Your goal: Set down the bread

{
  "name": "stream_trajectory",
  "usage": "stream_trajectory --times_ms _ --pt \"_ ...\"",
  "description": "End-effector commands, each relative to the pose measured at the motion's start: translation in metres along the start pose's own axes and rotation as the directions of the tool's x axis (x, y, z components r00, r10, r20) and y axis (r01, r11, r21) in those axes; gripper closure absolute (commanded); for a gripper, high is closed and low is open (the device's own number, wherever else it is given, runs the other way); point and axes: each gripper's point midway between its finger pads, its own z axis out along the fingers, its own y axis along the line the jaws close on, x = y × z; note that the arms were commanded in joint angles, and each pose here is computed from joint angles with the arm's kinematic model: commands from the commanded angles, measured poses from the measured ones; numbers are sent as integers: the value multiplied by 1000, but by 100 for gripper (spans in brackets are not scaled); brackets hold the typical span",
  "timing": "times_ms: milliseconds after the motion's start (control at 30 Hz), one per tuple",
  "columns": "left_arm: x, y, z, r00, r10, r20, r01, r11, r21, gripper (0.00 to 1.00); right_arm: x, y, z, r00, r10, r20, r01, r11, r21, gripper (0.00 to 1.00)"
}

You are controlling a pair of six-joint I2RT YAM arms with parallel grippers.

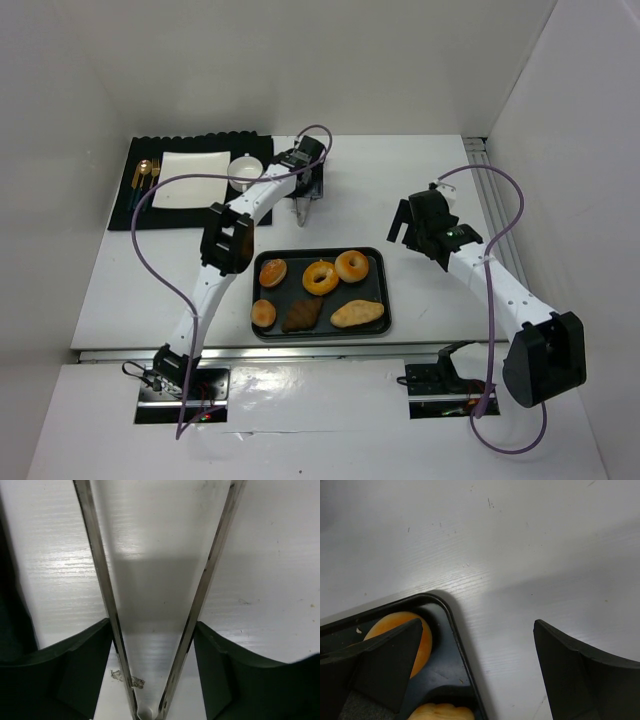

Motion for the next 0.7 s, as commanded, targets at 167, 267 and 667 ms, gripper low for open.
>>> stream_trajectory --times_ms 167,267,667 --pt "-17 -4 -25 995 66 79 -61 996 -61 62 -27 1 -7 997 9 81 -10 1000 13 1" --pt "-33 -9 -54 989 68 129 -62 997 -46 75 -27 2 -8 997 9 76 -10 1000 6 1" --pt "18 0 -264 972 163 170 -198 956 215 79 -38 4 -23 993 25 113 -23 1000 -19 1"
